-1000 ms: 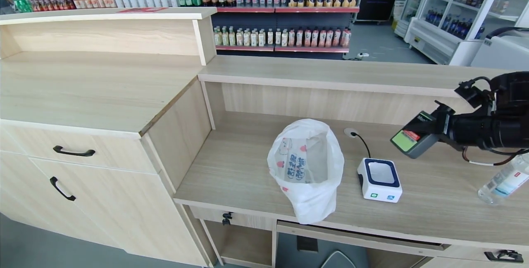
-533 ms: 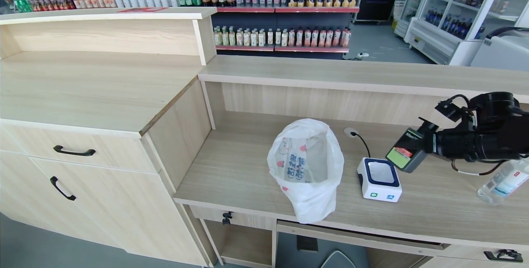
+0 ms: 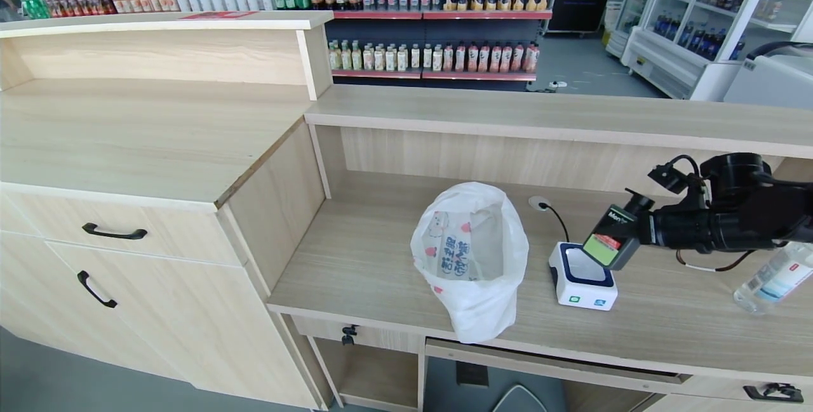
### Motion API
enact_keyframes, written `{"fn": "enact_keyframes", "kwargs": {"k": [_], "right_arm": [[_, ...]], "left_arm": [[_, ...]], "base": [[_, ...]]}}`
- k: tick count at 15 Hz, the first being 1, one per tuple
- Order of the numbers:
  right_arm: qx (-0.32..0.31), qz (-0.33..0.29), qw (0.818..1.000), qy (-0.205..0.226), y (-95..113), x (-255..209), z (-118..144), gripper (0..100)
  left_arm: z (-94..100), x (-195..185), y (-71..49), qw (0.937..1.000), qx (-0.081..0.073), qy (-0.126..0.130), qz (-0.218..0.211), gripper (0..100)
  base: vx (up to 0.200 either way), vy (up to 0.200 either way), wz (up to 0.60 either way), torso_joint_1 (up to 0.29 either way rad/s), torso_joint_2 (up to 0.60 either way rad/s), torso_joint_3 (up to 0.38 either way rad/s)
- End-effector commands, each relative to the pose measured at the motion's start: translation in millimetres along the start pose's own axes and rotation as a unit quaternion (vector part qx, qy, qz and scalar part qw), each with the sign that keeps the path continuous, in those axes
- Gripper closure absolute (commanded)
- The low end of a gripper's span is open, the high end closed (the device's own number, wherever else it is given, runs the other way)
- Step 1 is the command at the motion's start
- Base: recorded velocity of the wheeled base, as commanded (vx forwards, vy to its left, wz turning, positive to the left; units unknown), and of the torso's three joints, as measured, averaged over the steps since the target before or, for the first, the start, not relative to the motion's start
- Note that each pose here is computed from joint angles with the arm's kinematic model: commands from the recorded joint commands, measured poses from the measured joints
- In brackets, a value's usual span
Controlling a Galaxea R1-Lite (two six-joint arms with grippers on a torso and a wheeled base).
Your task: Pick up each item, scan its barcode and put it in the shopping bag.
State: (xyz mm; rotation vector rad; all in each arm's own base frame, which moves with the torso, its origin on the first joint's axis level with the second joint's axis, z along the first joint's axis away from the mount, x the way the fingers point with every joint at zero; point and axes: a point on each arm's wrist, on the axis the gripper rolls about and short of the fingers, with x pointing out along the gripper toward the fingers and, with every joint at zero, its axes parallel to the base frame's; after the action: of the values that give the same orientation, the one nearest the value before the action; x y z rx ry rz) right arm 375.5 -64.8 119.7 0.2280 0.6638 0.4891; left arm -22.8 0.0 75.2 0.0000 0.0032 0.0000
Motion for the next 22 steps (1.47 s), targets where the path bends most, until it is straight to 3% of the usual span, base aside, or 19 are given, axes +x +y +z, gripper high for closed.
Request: {"fn": "enact_keyframes", "kwargs": {"k": [1,14,22], "right_arm": [[0.008,0.002,1.000,0.011,-5.0,7.7,-6.4,100],[-0.003,0.032,0.999,0.021,-7.8,26.4,-12.5,100],[-0.026,0.042,0.999,0.002,-7.5,39.0,-1.1,100]], "left_arm": [[0.0,0.0,0.0,1.0000,0.000,0.000,0.000,0],[0.0,0.0,0.0,1.0000,0.000,0.000,0.000,0],[0.0,0.0,0.0,1.0000,0.000,0.000,0.000,0]], "base": [[0.000,0.000,0.00,0.000,0.00,0.000],[0.000,0.000,0.00,0.000,0.00,0.000],[0.000,0.000,0.00,0.000,0.00,0.000]]}}
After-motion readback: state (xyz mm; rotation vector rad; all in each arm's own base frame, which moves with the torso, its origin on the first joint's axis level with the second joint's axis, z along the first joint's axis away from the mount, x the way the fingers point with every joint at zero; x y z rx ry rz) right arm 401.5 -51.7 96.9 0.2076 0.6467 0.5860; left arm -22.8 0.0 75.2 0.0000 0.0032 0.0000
